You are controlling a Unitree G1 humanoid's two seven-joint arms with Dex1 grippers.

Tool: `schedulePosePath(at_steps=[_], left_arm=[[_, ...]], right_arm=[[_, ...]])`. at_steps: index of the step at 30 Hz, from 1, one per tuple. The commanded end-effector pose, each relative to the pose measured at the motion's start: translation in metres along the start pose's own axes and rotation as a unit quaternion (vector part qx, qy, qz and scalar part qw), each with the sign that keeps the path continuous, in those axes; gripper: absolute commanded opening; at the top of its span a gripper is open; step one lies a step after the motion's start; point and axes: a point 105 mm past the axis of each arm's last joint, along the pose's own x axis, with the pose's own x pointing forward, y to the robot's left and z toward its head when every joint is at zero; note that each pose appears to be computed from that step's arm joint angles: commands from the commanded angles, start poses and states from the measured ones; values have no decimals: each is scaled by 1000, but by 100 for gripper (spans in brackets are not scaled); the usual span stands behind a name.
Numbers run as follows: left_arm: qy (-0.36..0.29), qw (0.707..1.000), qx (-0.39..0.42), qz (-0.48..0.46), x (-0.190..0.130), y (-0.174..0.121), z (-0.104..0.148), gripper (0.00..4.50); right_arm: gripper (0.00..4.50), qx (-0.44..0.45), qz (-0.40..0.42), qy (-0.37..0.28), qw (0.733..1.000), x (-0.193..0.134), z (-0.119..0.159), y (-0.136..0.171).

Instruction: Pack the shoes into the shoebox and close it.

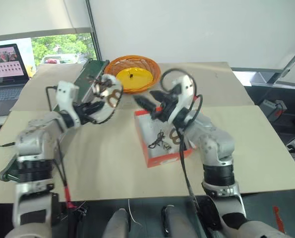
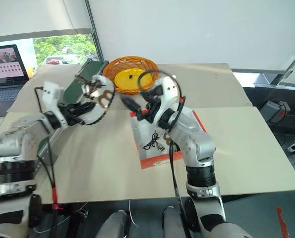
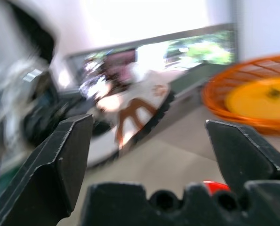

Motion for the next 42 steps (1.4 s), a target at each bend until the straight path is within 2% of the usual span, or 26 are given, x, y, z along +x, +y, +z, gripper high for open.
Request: schedulePosePath(at_steps=[1, 7, 11, 14, 22, 24, 25, 31, 33, 34, 36, 38, 42], left_arm=[[-61, 997, 20, -42, 16, -42, 36, 55], [-87, 993, -3, -79, 31, -78, 46, 55], [-94, 992, -19, -86, 36, -84, 48, 55], [-90, 991, -29, -94, 40, -88, 45, 51], [-100, 987, -57, -116, 45, -106, 47, 51], [-99, 987, -56, -117, 46, -107, 47, 51], [-99, 987, -55, -119, 46, -107, 47, 51], [-95, 987, -57, -118, 43, -108, 44, 51], [-96, 987, -70, -107, 40, -102, 43, 123], [-97, 986, -77, -110, 36, -101, 44, 139], [-92, 986, -76, -115, 28, -99, 43, 223], [-85, 989, -76, -98, 20, -90, 41, 284], [-68, 994, -62, -61, -1, -69, 37, 284]], right_arm=[[450, 56, -21, -38, 998, 0, 21, -1], [450, 63, -41, -36, 997, -1, 23, -5], [450, 67, -52, -40, 996, -2, 23, -8], [380, 72, -54, -47, 995, -1, 25, -11], [107, 75, -43, -58, 995, -1, 30, -10], [56, 76, -42, -61, 994, -1, 30, -10], [42, 77, -42, -62, 994, -1, 31, -10], [35, 62, -46, -58, 995, 1, 32, -11], [35, 52, -55, -53, 996, 1, 31, -12], [35, 50, -56, -52, 996, 1, 31, -13], [35, 41, -60, -49, 996, 1, 31, -14], [35, 32, -67, -46, 996, 1, 32, -16], [35, 4, -99, -30, 995, 1, 35, -25]])
